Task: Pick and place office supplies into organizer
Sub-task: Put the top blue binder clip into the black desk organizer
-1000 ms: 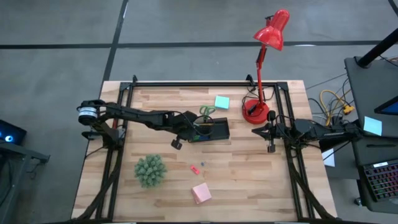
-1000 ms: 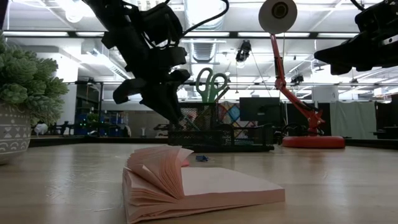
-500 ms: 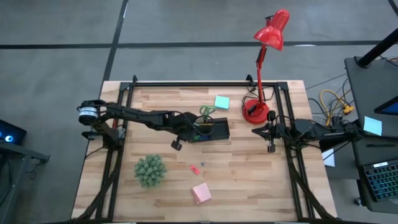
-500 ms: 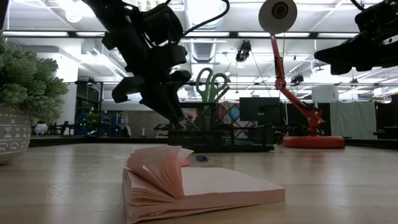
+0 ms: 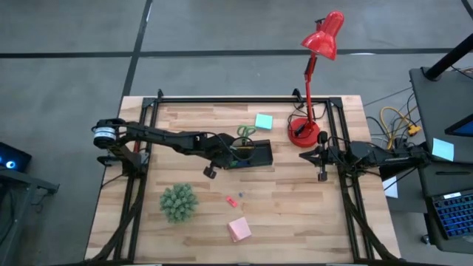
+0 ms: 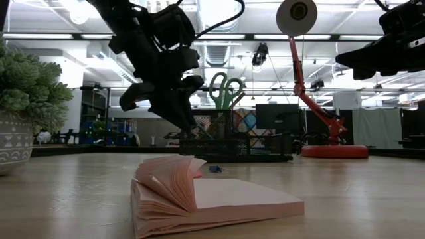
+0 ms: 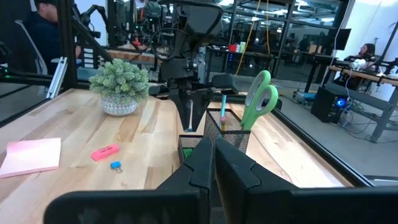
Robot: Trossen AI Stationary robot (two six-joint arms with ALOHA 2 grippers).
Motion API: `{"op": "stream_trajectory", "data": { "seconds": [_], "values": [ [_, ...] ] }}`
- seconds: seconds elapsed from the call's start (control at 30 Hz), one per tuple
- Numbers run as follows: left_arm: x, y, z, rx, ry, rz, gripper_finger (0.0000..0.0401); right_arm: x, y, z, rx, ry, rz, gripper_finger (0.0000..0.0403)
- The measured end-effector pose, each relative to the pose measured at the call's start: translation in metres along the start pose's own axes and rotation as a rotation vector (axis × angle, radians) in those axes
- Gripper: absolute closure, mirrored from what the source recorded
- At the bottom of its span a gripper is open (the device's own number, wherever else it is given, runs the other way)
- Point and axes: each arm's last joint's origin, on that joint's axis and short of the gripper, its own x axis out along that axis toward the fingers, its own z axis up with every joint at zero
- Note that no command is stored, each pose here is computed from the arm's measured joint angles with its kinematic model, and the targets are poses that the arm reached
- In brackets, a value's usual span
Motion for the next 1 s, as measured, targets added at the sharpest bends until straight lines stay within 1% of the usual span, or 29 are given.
{"op": "stream_trajectory", "data": {
  "seconds": [0.23,1.0],
  "values": [
    [0.0003,-0.0002,-0.0002,0.001,-0.003,0.003,0.0336,0.0,0.0,0.0,0.0,0.0,0.0,0.0394],
    [0.0006,0.0008,0.0014,0.003,-0.022,0.017,0.0333,0.0,0.0,0.0,0.0,0.0,0.0,0.0394]
  ]
}}
